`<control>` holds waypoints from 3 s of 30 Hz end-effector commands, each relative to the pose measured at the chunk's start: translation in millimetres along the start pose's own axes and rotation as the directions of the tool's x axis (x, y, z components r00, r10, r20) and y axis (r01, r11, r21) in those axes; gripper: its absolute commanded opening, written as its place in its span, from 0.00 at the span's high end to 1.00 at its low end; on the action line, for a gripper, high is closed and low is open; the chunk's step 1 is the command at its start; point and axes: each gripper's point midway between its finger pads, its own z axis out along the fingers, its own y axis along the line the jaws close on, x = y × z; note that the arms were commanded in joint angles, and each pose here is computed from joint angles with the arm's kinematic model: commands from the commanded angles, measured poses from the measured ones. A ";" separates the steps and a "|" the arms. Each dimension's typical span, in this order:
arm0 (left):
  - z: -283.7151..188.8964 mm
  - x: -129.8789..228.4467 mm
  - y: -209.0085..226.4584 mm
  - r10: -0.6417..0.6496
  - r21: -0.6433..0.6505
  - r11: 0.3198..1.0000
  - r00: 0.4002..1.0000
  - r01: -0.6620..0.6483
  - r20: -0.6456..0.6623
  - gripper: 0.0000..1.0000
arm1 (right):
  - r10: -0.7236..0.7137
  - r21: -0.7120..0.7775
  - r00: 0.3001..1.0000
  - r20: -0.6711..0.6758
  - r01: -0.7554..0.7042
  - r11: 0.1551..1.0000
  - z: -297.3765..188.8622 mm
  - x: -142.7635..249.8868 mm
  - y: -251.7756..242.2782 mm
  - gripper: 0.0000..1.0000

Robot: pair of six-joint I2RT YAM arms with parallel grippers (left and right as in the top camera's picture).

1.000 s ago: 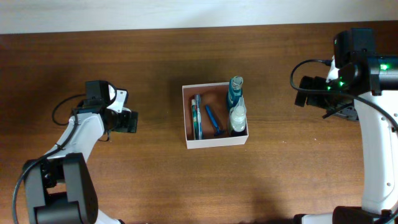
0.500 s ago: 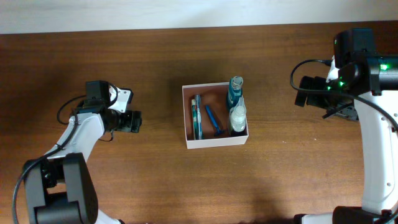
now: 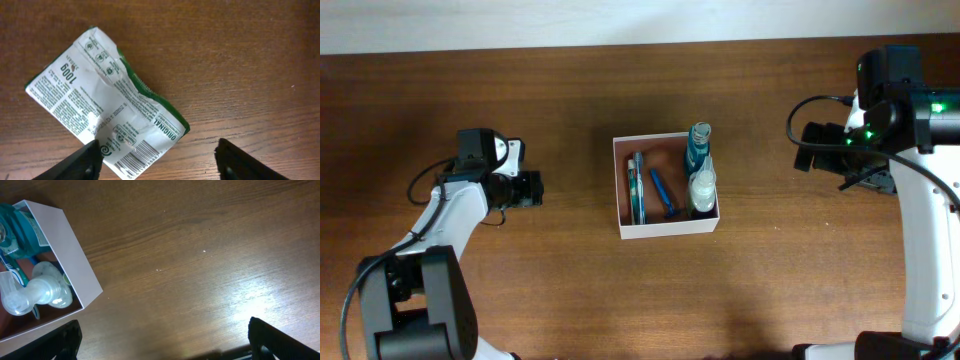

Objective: Pack container
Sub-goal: 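Lower the left gripper onto the soap packet and grasp it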

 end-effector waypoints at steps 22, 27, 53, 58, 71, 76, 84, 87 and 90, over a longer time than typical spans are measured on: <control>-3.2 7.2 19.7 -0.382 -0.115 0.917 0.924 0.382 0.022 0.15 | 0.010 0.004 0.999 0.033 -0.010 1.000 -8.4 -2.4 -3.9 0.02; -2.5 -1.6 15.8 -0.442 -0.096 0.890 0.895 0.446 0.060 0.13 | 0.010 0.004 0.999 0.033 -0.010 1.000 -8.4 -2.5 -3.8 0.02; 12.4 7.7 7.3 -0.499 -0.276 0.809 0.855 0.518 0.142 0.01 | 0.010 0.004 0.999 0.033 -0.010 1.000 -8.4 -2.4 -3.9 0.02; 25.6 15.9 10.2 -0.501 -0.299 0.806 0.858 0.511 0.115 0.01 | 0.010 0.004 0.999 0.032 -0.010 1.000 -8.3 -2.4 -3.8 0.02; 28.5 32.6 32.0 -0.536 -0.364 0.768 0.840 0.527 0.084 0.08 | 0.010 0.004 0.999 0.032 -0.010 1.000 -8.3 -2.4 -3.8 0.02; 24.2 40.6 42.2 -0.542 -0.411 0.747 0.837 0.523 0.078 0.17 | 0.010 0.004 0.999 0.033 -0.010 1.000 -8.4 -2.5 -3.8 0.02; 25.0 32.1 42.6 -0.432 -0.403 0.816 0.901 0.414 0.051 0.13 | 0.010 0.005 0.999 0.033 -0.010 1.000 -8.3 -2.5 -3.9 0.02; 25.6 28.0 43.0 -0.372 -0.399 0.845 0.927 0.356 0.039 0.07 | 0.010 0.004 0.999 0.033 -0.010 1.000 -8.3 -2.6 -3.9 0.02; 25.9 24.4 43.2 -0.362 -0.394 0.849 0.931 0.351 0.049 0.02 | 0.010 0.004 0.999 0.033 -0.010 1.000 -8.3 -2.6 -3.9 0.02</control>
